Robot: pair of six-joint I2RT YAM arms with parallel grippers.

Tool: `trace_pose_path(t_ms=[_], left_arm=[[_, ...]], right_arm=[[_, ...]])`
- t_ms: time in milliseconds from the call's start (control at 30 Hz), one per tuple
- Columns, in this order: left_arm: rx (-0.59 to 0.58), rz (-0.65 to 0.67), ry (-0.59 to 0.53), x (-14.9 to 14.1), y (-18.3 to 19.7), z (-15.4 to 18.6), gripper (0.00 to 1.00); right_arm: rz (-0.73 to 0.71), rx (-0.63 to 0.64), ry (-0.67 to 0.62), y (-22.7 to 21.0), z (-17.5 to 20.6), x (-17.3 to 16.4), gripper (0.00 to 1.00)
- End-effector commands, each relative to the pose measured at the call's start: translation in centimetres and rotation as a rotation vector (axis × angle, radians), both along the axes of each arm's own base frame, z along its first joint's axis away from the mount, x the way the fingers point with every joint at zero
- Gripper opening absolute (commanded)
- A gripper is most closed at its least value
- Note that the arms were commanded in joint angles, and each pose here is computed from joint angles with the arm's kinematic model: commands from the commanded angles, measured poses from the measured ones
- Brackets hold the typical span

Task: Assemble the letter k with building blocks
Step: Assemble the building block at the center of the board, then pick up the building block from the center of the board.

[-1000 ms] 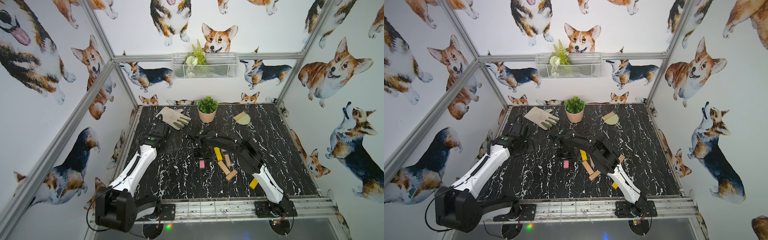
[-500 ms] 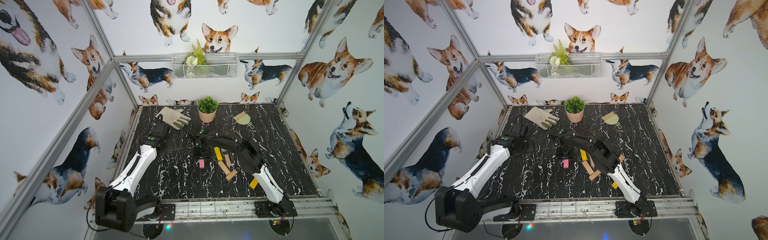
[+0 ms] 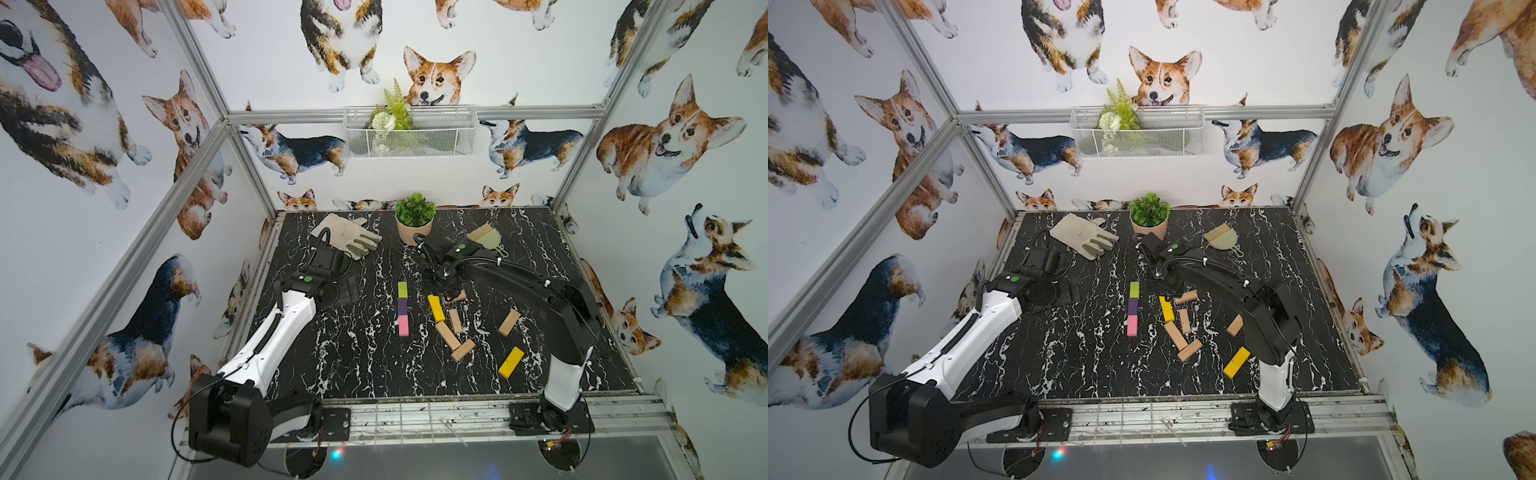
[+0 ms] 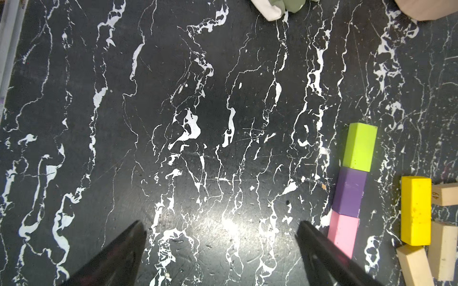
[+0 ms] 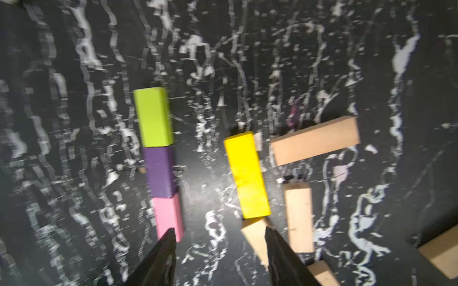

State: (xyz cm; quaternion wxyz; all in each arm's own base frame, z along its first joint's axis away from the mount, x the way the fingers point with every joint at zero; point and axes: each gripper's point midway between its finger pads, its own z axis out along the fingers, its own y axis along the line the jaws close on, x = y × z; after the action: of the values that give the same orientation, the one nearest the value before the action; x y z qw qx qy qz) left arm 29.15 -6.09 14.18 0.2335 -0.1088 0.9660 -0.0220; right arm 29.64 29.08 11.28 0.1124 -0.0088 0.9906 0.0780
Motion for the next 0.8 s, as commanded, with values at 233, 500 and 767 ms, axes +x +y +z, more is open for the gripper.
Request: trace_pose_path(t_ms=[233, 500, 767], left_arm=[[-0.001, -0.012, 0.016, 0.1, -0.3, -0.6, 0.97], [-0.005, -0.017, 0.022, 0.4, -0.5, -0.8, 0.97], [-0.004, -0.020, 0.023, 0.3, -0.5, -1.0, 0.97]], right_arm=[[0.404, -0.208, 0.029, -1.0, -3.8, 1.1, 0.61], [0.446, -0.217, 0.074, -1.0, -5.5, 1.8, 0.60], [0.415, -0.187, 0.131, -1.0, -7.6, 1.0, 0.59]])
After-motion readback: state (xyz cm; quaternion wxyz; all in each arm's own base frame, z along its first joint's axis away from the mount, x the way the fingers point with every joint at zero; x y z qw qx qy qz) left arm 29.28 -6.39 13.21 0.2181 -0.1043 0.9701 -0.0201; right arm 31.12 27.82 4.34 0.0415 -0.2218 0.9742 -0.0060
